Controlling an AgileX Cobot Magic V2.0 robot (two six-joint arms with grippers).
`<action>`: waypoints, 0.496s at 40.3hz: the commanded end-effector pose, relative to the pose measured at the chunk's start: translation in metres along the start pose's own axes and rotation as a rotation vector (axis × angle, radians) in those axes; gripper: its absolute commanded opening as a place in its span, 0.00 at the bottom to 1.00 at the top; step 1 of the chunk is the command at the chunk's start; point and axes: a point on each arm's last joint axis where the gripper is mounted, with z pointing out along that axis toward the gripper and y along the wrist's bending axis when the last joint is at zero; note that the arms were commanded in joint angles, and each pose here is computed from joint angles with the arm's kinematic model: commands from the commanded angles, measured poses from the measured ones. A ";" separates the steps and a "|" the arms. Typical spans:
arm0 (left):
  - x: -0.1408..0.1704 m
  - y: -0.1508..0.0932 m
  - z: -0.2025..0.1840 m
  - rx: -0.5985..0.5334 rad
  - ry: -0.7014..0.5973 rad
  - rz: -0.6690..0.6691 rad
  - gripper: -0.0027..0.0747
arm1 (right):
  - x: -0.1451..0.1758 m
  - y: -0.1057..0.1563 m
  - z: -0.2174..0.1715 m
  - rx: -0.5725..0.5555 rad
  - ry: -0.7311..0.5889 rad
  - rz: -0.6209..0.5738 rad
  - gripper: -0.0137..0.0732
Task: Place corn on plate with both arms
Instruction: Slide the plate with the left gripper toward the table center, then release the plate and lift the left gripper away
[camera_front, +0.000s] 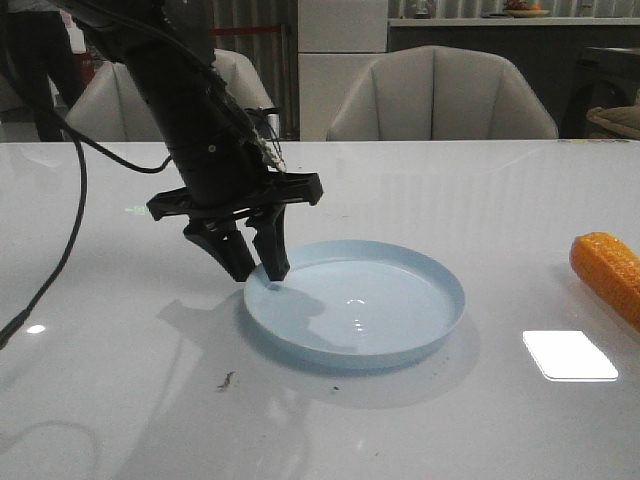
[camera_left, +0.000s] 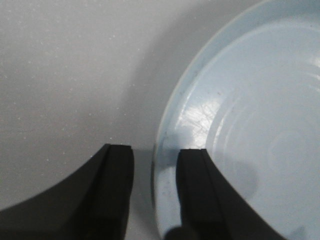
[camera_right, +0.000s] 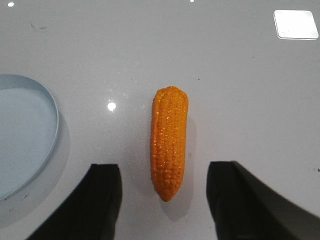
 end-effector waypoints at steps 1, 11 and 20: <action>-0.015 -0.014 -0.039 0.012 -0.120 0.028 0.54 | -0.017 0.000 -0.005 0.005 -0.107 -0.007 0.72; -0.045 -0.019 -0.093 -0.072 -0.277 0.129 0.54 | -0.017 0.000 -0.005 0.005 -0.107 -0.007 0.72; -0.064 -0.009 -0.168 -0.216 -0.494 0.168 0.54 | -0.013 0.000 -0.005 0.004 -0.064 -0.007 0.72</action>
